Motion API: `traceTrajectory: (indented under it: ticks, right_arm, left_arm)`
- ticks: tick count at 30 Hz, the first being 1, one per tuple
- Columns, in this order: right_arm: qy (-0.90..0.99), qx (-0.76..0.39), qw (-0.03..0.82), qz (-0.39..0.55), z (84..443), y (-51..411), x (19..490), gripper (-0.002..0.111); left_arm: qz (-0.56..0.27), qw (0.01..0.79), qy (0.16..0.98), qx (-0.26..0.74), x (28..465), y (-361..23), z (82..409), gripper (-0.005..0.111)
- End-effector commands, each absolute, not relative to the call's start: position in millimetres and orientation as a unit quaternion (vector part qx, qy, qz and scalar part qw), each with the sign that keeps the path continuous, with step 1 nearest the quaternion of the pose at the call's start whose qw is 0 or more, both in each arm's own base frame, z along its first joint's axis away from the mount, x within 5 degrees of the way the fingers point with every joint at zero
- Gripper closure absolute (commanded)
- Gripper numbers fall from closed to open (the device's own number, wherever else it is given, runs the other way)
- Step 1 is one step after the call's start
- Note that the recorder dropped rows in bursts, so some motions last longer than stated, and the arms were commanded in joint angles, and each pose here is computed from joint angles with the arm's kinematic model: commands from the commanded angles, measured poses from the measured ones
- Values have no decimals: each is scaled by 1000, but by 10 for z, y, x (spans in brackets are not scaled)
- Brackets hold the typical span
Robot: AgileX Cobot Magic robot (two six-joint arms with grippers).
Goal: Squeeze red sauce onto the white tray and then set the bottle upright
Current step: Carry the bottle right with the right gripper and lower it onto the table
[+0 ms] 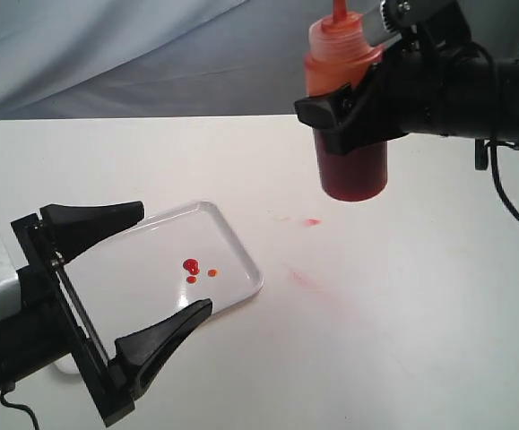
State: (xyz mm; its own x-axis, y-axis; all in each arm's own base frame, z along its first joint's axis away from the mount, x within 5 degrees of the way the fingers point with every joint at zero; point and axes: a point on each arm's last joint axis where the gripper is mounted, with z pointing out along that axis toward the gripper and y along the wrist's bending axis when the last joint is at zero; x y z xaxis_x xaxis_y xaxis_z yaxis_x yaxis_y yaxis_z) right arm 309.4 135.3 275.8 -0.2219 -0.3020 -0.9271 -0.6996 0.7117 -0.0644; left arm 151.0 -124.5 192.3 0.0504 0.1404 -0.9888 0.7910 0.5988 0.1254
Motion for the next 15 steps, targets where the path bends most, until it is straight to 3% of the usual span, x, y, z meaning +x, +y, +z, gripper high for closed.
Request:
traceTrajectory:
  ticks: [1, 3, 15]
  right_arm:
    - [749, -353, 505, 242, 2480, 1345, 3290, 108]
    - [751, -374, 493, 231, 2264, 1363, 3445, 108]
    - [743, -374, 491, 259, 1772, 1328, 4205, 108]
  left_arm:
    - [-257, 631, 633, 367, 1512, -1252, 1942, 7]
    - [-257, 631, 633, 367, 1512, -1252, 1942, 7]
    - [-256, 631, 633, 368, 1512, -1252, 1942, 7]
